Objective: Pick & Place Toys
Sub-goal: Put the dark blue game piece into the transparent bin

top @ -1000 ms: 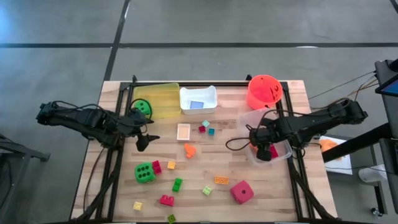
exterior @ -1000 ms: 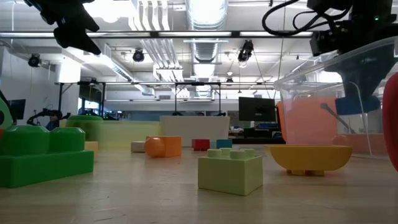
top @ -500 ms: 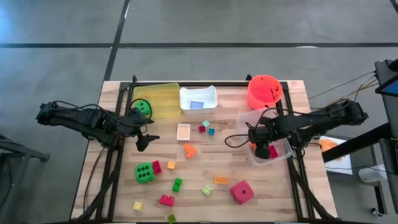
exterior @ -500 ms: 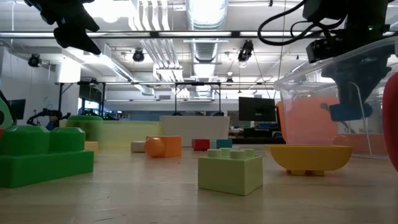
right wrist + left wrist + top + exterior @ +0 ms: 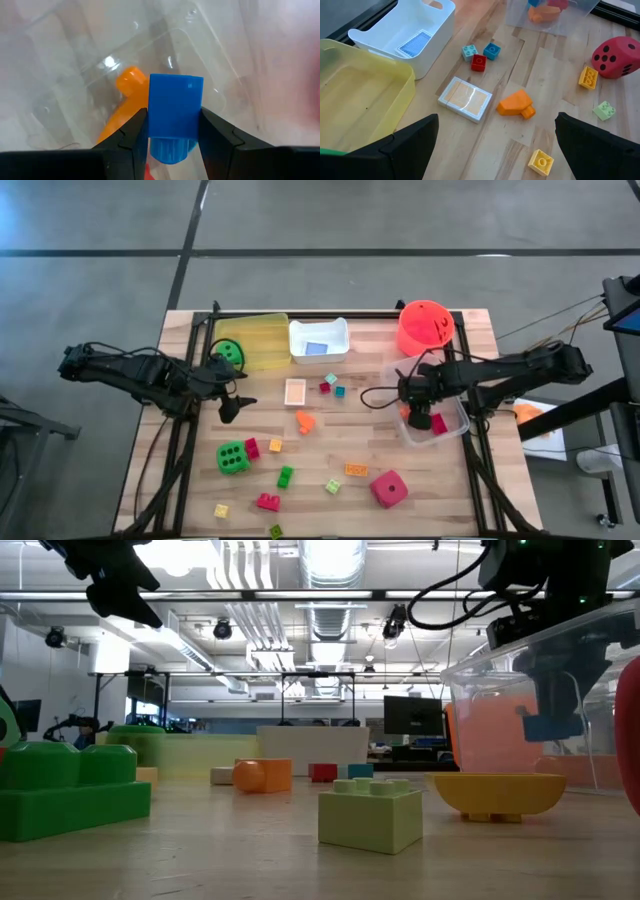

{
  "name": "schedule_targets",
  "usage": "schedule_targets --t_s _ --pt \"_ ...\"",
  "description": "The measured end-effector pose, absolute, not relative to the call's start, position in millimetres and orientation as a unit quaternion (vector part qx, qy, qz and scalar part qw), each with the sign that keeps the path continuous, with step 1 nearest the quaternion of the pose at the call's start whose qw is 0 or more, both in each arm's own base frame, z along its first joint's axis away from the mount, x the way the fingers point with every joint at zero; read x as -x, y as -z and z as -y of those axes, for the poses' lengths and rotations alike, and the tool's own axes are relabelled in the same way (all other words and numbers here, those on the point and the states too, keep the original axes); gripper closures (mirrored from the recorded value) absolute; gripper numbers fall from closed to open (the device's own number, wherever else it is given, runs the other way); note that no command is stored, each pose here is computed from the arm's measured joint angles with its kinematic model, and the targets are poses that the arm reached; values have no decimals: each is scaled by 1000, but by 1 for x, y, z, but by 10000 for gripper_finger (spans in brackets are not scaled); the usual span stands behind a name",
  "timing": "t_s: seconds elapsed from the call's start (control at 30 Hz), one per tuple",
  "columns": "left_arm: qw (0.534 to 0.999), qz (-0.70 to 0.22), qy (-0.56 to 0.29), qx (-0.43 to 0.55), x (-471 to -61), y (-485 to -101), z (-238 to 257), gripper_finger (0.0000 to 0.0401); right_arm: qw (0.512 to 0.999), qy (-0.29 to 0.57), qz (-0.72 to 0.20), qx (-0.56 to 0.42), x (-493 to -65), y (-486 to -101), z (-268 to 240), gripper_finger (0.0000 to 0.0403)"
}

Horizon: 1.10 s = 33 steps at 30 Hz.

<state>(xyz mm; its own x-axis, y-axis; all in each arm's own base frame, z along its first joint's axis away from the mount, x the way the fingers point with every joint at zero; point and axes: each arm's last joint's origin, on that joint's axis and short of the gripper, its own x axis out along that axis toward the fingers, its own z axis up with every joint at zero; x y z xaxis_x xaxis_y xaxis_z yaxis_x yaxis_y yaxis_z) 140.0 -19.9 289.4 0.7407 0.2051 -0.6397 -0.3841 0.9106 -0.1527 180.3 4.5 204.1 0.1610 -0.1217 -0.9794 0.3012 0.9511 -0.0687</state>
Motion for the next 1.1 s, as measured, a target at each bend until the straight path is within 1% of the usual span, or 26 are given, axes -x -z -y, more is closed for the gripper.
schedule_targets --t_s 0.4,0.77,0.9,0.97,1.1 --pt "923 -323 -160 138 -140 -289 20 16 754 120 -640 -84 -175 -186 -6 276" --pt "923 -323 -160 138 -140 -289 20 16 757 113 -637 -92 -177 -188 -6 276" --pt "923 -323 -160 138 -140 -289 20 16 756 109 -636 -110 -178 -188 -7 276" --pt "923 -323 -160 138 -140 -289 20 16 755 116 -634 -120 -178 -188 -7 261" --pt "923 -323 -160 138 -140 -289 20 16 750 129 -632 -143 -178 -188 -7 192"
